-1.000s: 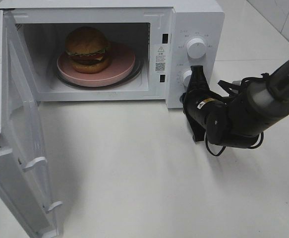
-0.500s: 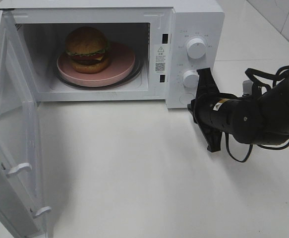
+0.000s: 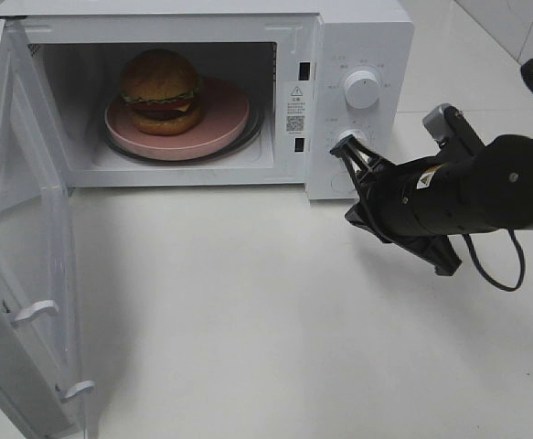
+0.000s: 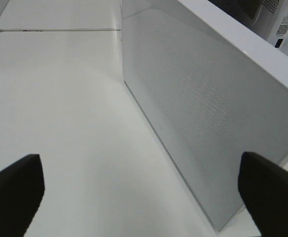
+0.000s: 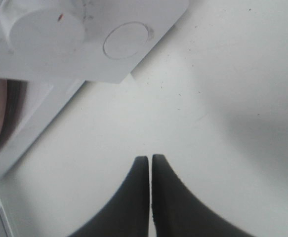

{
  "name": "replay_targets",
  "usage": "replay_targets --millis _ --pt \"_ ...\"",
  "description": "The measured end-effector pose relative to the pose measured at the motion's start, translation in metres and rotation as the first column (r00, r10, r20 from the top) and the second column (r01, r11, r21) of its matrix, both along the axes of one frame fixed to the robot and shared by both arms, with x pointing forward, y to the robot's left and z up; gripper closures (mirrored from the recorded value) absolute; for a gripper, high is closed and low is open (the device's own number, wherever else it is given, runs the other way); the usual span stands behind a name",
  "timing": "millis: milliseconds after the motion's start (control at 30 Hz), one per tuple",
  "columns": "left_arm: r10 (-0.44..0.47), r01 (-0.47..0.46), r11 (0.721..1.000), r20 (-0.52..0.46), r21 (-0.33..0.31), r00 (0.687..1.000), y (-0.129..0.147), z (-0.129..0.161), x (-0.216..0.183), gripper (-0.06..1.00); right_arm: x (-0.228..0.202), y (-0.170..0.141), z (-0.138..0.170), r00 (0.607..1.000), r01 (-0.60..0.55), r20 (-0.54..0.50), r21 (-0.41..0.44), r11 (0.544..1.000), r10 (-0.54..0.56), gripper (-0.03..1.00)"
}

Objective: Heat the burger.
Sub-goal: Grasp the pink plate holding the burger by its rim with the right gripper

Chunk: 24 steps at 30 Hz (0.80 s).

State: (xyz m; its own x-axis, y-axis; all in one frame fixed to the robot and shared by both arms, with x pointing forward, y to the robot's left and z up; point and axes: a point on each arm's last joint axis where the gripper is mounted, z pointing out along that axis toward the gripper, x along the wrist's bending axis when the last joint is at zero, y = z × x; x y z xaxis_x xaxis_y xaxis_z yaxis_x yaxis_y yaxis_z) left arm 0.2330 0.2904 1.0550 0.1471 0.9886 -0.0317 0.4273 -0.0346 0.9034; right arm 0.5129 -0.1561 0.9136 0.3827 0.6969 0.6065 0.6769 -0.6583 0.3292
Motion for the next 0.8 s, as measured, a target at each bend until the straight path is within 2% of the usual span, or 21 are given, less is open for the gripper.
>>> replay_targets --millis 33,67,133,200,233,267,333,367,400,433,467,500,533,567,600,633,667,700,733,767,800 --pt "0.000 0.000 1.000 0.000 0.000 1.000 0.000 0.000 0.000 -0.05 -0.005 -0.001 0.005 0.996 -0.092 -0.005 -0.067 0.994 0.092 0.97" --pt "0.000 0.000 1.000 0.000 0.000 1.000 0.000 0.000 0.000 -0.05 -0.005 -0.001 0.005 0.996 -0.092 -0.005 -0.067 0.994 0.092 0.97" --pt "0.000 0.000 1.000 0.000 0.000 1.000 0.000 0.000 0.000 -0.05 -0.009 0.000 0.011 0.984 -0.176 -0.023 -0.120 0.977 0.175 0.96" --pt "0.000 0.000 1.000 0.000 0.000 1.000 0.000 0.000 0.000 -0.05 -0.012 0.001 0.020 0.955 -0.297 -0.052 -0.187 0.936 0.292 0.96" --pt "0.000 0.000 1.000 0.000 0.000 1.000 0.000 0.000 0.000 -0.05 -0.012 0.001 0.020 0.955 -0.297 -0.052 -0.187 0.936 0.292 0.96" --pt "0.000 0.000 1.000 0.000 0.000 1.000 0.000 0.000 0.000 -0.05 -0.013 0.003 0.028 0.931 -0.366 -0.075 -0.216 0.905 0.358 0.96" --pt "0.000 0.000 1.000 0.000 0.000 1.000 0.000 0.000 0.000 -0.05 -0.013 0.004 0.031 0.914 -0.405 -0.092 -0.230 0.885 0.395 0.96" --pt "0.000 0.000 1.000 0.000 0.000 1.000 0.000 0.000 0.000 -0.05 -0.013 0.007 0.039 0.880 -0.475 -0.120 -0.253 0.843 0.460 0.96" --pt "0.000 0.000 1.000 0.000 0.000 1.000 0.000 0.000 0.000 -0.05 -0.013 0.007 0.039 0.880 -0.475 -0.120 -0.253 0.843 0.460 0.96" --pt "0.000 0.000 1.000 0.000 0.000 1.000 0.000 0.000 0.000 -0.05 -0.013 0.009 0.044 0.823 -0.568 -0.172 -0.277 0.775 0.541 0.95" --pt "0.000 0.000 1.000 0.000 0.000 1.000 0.000 0.000 0.000 -0.05 -0.014 0.010 0.047 0.789 -0.613 -0.197 -0.287 0.736 0.581 0.95" --pt "0.000 0.000 1.000 0.000 0.000 1.000 0.000 0.000 0.000 -0.05 -0.014 0.010 0.047 0.789 -0.613 -0.197 -0.287 0.736 0.581 0.95" --pt "0.000 0.000 1.000 0.000 0.000 1.000 0.000 0.000 0.000 -0.05 -0.015 0.012 0.052 0.721 -0.692 -0.237 -0.301 0.656 0.651 0.95" --pt "0.000 0.000 1.000 0.000 0.000 1.000 0.000 0.000 0.000 -0.05 -0.014 0.013 0.056 0.688 -0.724 -0.248 -0.311 0.616 0.682 0.95" --pt "0.000 0.000 1.000 0.000 0.000 1.000 0.000 0.000 0.000 -0.05 -0.014 0.013 0.056 0.688 -0.724 -0.248 -0.311 0.616 0.682 0.95" --pt "0.000 0.000 1.000 0.000 0.000 1.000 0.000 0.000 0.000 -0.05 -0.014 0.014 0.061 0.597 -0.795 -0.280 -0.332 0.508 0.751 0.95" --pt "0.000 0.000 1.000 0.000 0.000 1.000 0.000 0.000 0.000 -0.05 -0.014 0.014 0.061 0.597 -0.795 -0.280 -0.332 0.508 0.751 0.95" --pt "0.000 0.000 1.000 0.000 0.000 1.000 0.000 0.000 0.000 -0.05 -0.014 0.015 0.065 0.534 -0.832 -0.296 -0.351 0.430 0.792 0.95" --pt "0.000 0.000 1.000 0.000 0.000 1.000 0.000 0.000 0.000 -0.05 -0.014 0.015 0.070 0.428 -0.874 -0.326 -0.387 0.294 0.843 0.95" --pt "0.000 0.000 1.000 0.000 0.000 1.000 0.000 0.000 0.000 -0.05 -0.014 0.015 0.070 0.428 -0.874 -0.326 -0.387 0.294 0.843 0.95" --pt "0.000 0.000 1.000 0.000 0.000 1.000 0.000 0.000 0.000 -0.05 -0.013 0.014 0.073 0.368 -0.888 -0.345 -0.406 0.216 0.864 0.94"
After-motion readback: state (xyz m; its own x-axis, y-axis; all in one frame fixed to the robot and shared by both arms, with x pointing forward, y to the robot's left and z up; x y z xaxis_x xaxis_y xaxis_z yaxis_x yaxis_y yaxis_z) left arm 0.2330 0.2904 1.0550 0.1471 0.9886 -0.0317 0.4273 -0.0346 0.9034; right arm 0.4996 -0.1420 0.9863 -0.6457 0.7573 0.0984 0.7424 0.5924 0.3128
